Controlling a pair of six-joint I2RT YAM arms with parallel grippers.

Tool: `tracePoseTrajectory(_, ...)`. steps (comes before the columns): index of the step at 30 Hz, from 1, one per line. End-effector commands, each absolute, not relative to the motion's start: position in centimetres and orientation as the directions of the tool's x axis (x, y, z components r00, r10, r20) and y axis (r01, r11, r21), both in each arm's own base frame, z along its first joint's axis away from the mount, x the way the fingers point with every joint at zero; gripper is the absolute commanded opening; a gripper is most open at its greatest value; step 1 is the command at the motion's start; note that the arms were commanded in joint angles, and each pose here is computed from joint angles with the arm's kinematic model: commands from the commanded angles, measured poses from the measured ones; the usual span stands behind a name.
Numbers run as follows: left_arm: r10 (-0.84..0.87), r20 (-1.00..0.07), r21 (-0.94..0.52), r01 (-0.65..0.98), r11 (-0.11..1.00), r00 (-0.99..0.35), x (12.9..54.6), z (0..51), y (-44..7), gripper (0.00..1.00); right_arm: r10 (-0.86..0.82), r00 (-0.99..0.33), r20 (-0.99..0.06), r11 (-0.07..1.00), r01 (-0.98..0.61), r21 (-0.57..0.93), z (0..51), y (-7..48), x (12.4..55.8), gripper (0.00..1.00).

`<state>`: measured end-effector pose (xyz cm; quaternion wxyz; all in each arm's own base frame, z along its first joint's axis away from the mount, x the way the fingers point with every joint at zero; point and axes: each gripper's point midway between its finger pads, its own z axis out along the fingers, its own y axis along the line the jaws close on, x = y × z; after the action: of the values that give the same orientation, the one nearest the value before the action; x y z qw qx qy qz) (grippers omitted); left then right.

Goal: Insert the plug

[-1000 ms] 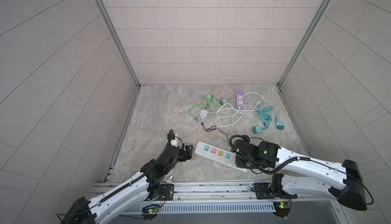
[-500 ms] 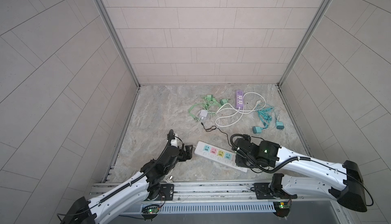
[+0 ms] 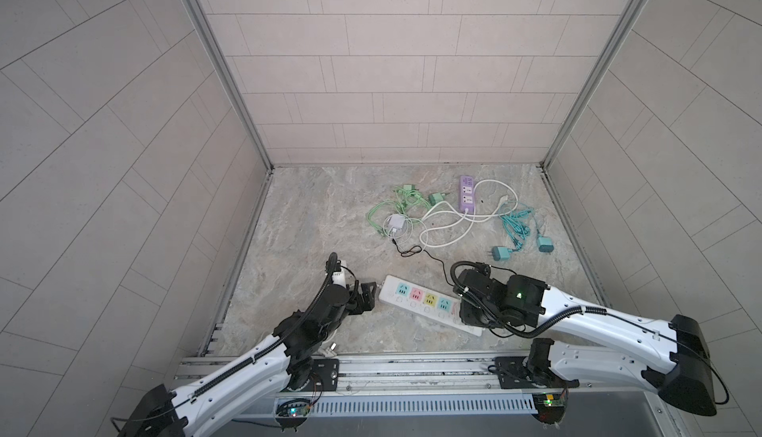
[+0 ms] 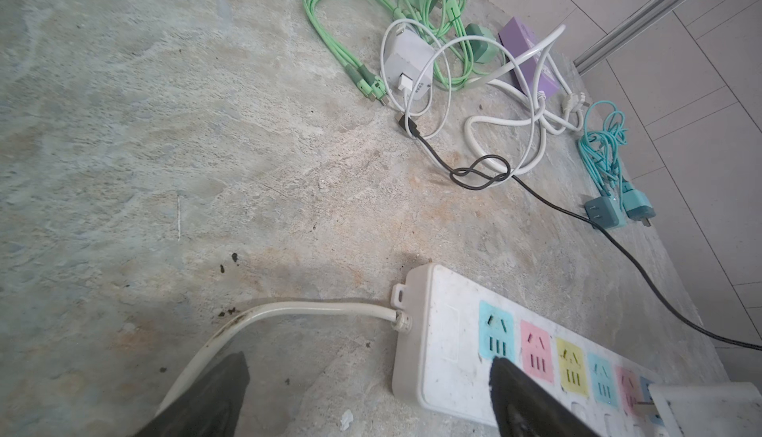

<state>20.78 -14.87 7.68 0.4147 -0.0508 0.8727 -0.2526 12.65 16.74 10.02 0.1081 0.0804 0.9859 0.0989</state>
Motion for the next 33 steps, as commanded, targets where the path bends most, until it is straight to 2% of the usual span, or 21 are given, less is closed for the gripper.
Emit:
tracePoseTrajectory(1,-0.295,-0.705,-0.48,0.127,0.868,-0.645,20.7,7.6,-14.8,0.97,0.204,-0.96,-0.191,0.97,0.171,0.174,9.2,15.9,12.6,0.0)
tracePoseTrajectory(24,-0.292,-0.695,-0.513,0.169,0.841,-0.657,21.5,7.4,-16.8,0.96,0.218,-0.963,-0.159,0.97,0.196,0.141,8.1,17.0,14.4,0.0)
tracePoseTrajectory(33,-0.233,-0.649,-0.522,0.201,0.829,-0.724,21.1,5.7,-18.7,0.91,0.253,-0.956,-0.151,0.962,0.231,0.148,7.2,17.0,14.3,0.0)
